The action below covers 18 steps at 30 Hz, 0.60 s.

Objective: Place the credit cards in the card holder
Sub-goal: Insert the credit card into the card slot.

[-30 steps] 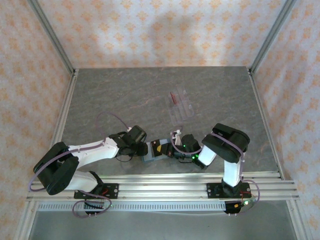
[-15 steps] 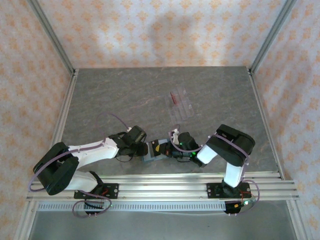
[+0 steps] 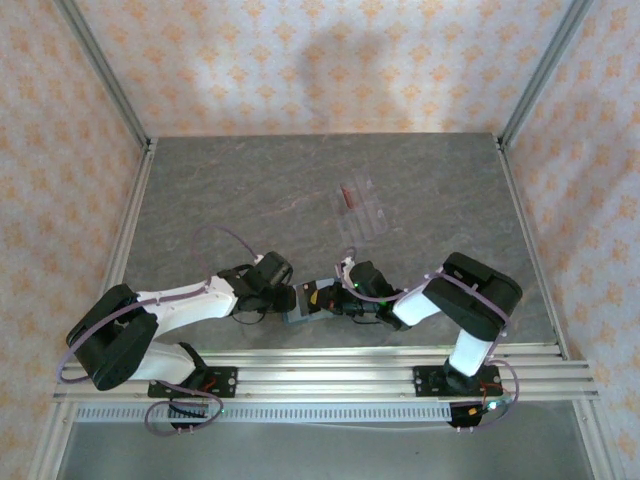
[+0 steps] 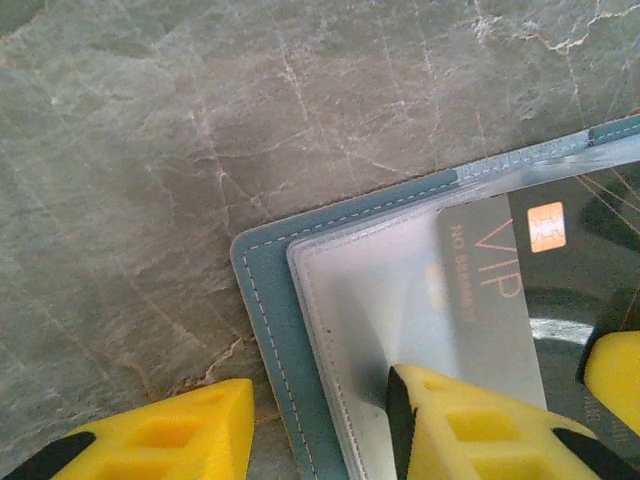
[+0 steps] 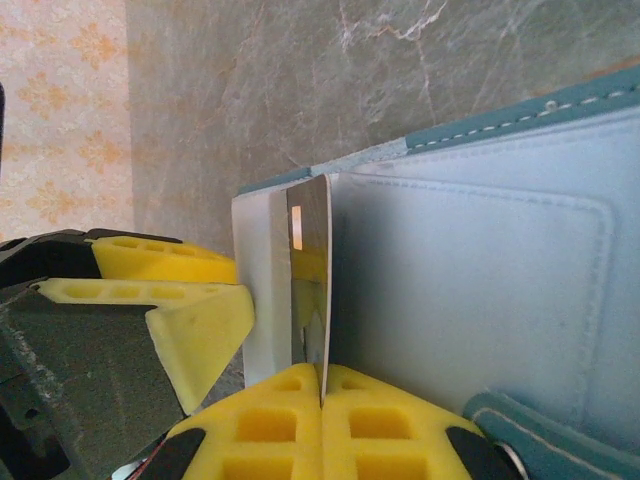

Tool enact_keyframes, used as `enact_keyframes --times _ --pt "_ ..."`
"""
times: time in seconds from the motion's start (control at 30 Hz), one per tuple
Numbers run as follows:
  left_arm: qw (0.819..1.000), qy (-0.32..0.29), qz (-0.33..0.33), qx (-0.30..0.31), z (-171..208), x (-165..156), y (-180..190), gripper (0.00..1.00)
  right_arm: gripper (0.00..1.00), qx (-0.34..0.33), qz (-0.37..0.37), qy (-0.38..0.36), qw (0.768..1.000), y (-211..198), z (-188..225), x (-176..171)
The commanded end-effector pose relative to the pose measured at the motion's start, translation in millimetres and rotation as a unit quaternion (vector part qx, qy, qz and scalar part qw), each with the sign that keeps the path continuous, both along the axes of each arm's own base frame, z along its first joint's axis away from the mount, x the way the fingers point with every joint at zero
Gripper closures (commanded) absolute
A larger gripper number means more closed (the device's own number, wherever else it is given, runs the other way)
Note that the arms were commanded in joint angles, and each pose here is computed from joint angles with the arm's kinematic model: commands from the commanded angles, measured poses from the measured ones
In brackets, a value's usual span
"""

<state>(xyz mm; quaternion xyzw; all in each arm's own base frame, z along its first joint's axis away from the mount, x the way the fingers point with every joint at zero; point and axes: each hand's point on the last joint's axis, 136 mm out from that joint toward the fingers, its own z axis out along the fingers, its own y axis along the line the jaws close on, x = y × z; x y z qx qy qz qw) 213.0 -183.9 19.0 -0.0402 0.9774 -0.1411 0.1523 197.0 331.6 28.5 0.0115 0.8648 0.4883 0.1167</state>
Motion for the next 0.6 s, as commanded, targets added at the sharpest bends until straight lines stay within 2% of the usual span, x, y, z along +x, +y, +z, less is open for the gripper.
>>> enact_keyframes --times 0.0,0.27,0.57 --pt "0.998 0.037 -0.002 0.050 -22.8 -20.7 22.2 0.60 1.00 -0.116 0.007 0.068 0.991 -34.2 -56.8 -31.6" --pt "0.998 0.037 -0.002 0.048 -24.4 -20.5 21.1 0.60 1.00 -0.141 0.022 0.061 0.988 -32.1 -53.3 -38.7" --pt "0.998 0.038 -0.003 0.047 -25.3 -20.9 20.6 0.60 0.88 -0.136 0.025 0.057 0.989 -24.3 -49.0 -37.0"
